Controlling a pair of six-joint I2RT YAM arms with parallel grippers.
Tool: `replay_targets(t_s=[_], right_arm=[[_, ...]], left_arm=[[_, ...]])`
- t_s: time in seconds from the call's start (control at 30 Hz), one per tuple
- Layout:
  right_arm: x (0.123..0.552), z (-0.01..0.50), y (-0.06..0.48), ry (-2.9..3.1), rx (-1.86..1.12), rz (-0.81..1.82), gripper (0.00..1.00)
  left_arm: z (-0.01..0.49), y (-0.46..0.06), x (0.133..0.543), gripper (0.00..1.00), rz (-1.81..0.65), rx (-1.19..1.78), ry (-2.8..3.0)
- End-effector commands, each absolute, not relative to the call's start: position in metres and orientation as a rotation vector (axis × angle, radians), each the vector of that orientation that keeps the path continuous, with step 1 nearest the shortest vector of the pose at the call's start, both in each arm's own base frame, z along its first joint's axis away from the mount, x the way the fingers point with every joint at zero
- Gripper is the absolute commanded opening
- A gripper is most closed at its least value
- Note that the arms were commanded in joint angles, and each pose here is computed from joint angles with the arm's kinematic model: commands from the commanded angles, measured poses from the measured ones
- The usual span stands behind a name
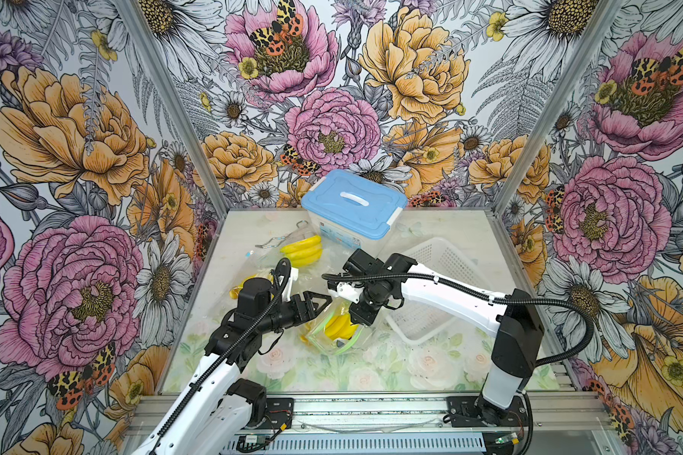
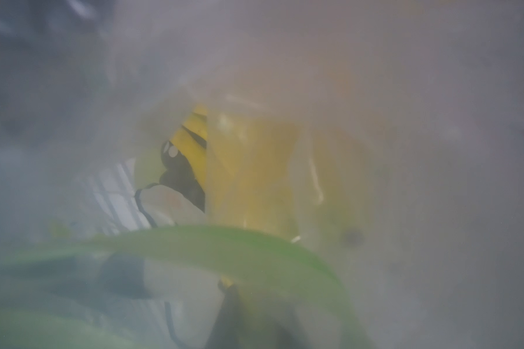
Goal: Open the zip-top bag and take out the banana
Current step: Pick up the banana from the zipper food storage bag.
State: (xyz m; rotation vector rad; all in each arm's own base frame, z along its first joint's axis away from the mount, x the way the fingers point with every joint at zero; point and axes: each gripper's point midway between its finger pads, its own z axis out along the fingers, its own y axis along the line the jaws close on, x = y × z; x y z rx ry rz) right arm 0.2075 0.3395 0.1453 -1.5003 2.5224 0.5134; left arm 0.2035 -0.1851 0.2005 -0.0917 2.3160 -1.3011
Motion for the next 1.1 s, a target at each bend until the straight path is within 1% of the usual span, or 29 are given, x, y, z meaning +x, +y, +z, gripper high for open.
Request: replay_targets(t_s=[0.0,0.1,0.2,0.23,0.3,0.37,0.43,0.57,0.67,0.8,1.07], right_arm=[[0.215,0.156,0.348,2.477,-1.497,0.542,0.00],[0.217,0.157,0.347,2.479,-1.489,0.548,0.00],[0.219,0.158,0.346,2.476,-1.485,0.550,0.00],[0.219,0.158,0.346,2.476,-1.486,0.552,0.00],[0.219,0.159,0.346,2.469,-1.492,0.553,0.00],[0.218,0.158,0.346,2.469,-1.497,0.559,0.00],[0.218,0.158,0.347,2.466,-1.500,0.564,0.00],[0.214,0.156,0.349,2.458,-1.529,0.588,0.00],[0.211,0.154,0.351,2.460,-1.542,0.594,0.00],[0.203,0.150,0.355,2.459,-1.568,0.593,0.00],[0.193,0.151,0.350,2.453,-1.569,0.538,0.00]], left_arm=[[0.199,-0.199,0.196,0.74,-1.300,0.049,2.341],[0.191,-0.204,0.194,0.74,-1.259,0.095,2.381],[0.182,-0.208,0.195,0.71,-1.203,0.137,2.421],[0.179,-0.208,0.197,0.68,-1.176,0.146,2.437],[0.174,-0.207,0.202,0.59,-1.118,0.149,2.461],[0.169,-0.204,0.211,0.46,-1.058,0.121,2.472],[0.167,-0.200,0.220,0.39,-0.989,0.091,2.475],[0.171,-0.198,0.237,0.30,-0.879,0.035,2.443],[0.178,-0.201,0.248,0.28,-0.829,0.005,2.403],[0.182,-0.193,0.257,0.25,-0.768,-0.105,2.345],[0.190,-0.141,0.256,0.24,-0.560,-0.327,2.247]])
